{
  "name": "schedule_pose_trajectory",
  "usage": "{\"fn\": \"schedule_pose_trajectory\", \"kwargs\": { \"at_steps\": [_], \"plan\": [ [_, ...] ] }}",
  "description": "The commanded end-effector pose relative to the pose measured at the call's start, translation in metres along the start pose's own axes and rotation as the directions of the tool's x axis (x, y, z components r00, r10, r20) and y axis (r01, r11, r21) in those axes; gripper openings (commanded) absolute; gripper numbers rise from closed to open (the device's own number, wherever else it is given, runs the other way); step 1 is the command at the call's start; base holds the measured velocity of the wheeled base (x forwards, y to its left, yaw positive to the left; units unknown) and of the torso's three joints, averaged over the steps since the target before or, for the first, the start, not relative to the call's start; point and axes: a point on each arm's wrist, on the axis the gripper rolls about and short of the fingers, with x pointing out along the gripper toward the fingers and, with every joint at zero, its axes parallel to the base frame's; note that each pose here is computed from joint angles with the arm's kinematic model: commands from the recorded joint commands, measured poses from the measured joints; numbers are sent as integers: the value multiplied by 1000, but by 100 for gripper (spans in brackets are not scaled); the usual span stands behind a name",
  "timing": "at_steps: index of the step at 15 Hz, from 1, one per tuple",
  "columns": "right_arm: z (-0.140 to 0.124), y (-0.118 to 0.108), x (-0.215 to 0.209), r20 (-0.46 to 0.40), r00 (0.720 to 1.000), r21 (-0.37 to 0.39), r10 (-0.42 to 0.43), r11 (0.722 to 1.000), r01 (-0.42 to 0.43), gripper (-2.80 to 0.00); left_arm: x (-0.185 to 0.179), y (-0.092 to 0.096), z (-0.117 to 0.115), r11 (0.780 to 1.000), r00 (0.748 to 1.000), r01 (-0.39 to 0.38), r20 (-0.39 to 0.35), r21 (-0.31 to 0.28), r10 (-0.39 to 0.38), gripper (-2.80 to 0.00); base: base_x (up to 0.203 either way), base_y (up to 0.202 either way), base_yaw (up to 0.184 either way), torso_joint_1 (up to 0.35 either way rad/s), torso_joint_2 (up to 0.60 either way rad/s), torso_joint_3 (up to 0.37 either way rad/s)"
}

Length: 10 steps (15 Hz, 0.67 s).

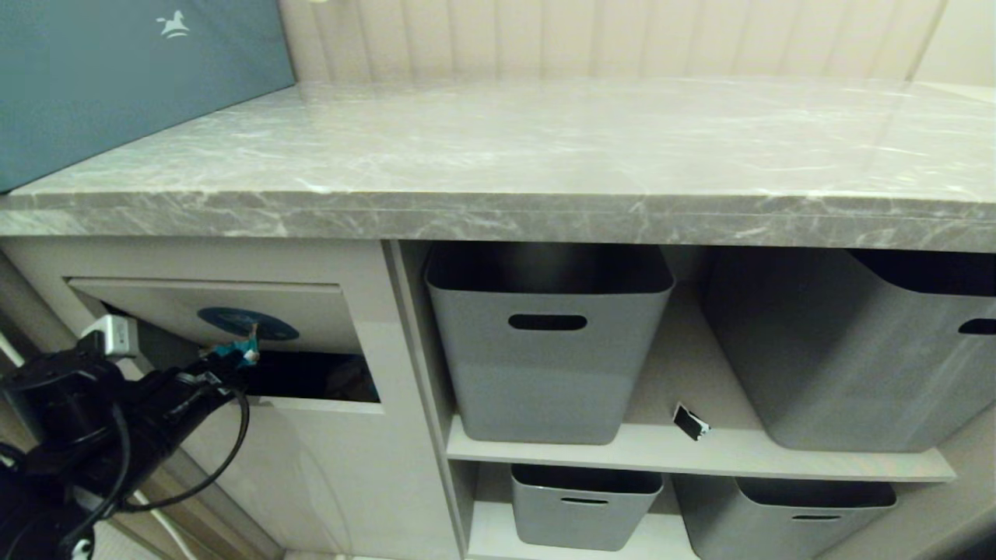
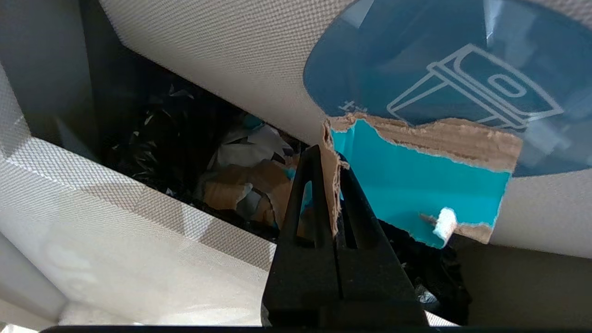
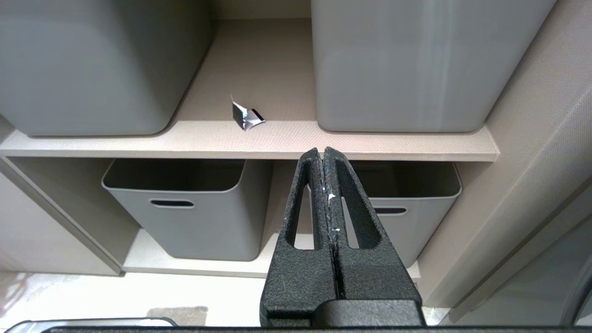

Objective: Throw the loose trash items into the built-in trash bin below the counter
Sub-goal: Put the garbage in the trash can

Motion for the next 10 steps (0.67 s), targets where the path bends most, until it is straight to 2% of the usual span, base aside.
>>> {"fn": "schedule_pose_trajectory", "kwargs": {
  "at_steps": [1,6,7,8,10],
  "plan": [
    [0,0,0,-1,1000,0,0,1000,0,-280,1,0,0,1000,1000,2,4,-3,-2,-280,0,0,0,0,0,0],
    [0,0,0,-1,1000,0,0,1000,0,-280,18,-3,7,1000,999,24,45,1,-24,-280,0,0,0,0,0,0],
    [0,0,0,-1,1000,0,0,1000,0,-280,19,-4,7,1000,999,28,45,1,-28,-232,0,0,0,0,0,0],
    [0,0,0,-1,1000,0,0,1000,0,-280,19,-5,6,1000,999,29,44,0,-29,0,0,0,0,0,0,0],
    [0,0,0,-1,1000,0,0,1000,0,-280,18,-5,6,1000,999,31,43,0,-31,0,0,0,0,0,0,0]
  ]
}}
